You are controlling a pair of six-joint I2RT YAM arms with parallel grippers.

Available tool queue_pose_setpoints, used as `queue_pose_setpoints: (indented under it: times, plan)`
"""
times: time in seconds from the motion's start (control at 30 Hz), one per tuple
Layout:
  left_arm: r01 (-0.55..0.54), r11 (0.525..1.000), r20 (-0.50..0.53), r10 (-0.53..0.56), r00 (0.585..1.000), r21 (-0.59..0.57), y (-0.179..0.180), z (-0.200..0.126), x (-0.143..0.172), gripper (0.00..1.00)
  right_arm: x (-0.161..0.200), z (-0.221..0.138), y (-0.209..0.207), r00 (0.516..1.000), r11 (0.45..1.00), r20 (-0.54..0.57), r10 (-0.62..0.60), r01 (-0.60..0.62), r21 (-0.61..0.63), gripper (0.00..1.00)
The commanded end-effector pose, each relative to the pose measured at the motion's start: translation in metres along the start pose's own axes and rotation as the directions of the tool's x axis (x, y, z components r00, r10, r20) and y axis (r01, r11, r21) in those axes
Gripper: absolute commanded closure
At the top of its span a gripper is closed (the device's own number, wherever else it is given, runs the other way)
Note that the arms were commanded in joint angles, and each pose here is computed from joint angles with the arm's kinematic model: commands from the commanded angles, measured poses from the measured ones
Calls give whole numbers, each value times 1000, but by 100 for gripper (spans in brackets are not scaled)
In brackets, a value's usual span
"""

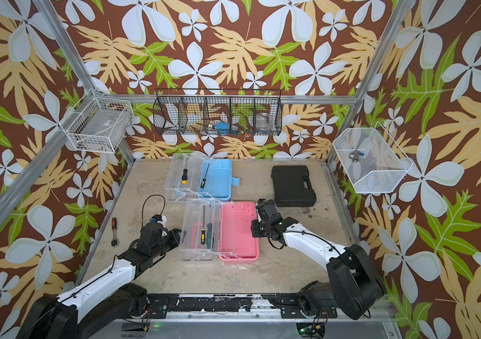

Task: Close toolboxes
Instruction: Close the toolbox lid.

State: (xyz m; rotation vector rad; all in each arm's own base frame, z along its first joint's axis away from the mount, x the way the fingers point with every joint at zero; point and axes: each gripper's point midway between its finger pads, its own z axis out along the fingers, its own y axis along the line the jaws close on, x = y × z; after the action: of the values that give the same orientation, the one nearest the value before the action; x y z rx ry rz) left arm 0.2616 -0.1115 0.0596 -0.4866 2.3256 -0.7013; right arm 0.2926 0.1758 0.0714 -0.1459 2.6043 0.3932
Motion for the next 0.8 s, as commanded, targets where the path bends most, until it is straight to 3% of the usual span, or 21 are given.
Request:
queue_pose_setpoints:
  times: [0.0, 0.13, 0.5, 0.77]
  plan:
    - [-1, 998, -8, 2, 1000, 61, -11, 3, 1, 51, -10, 3, 1, 999, 1000, 33, 3, -3, 9, 58]
    - [-20, 998, -14, 21, 1000, 55, -9, 6, 3, 51, -9, 6, 1, 1000, 1000, 29, 2, -2, 8, 60]
    - [-28, 1000, -30, 28, 999, 11, 1, 12, 6, 84, -9, 16, -4, 1000, 1000, 28, 1, -2, 28, 68]
    - [-78, 995, -3, 78, 997, -54, 3, 6, -7, 100, -10, 16, -8, 1000, 999, 29, -4, 2, 52, 78]
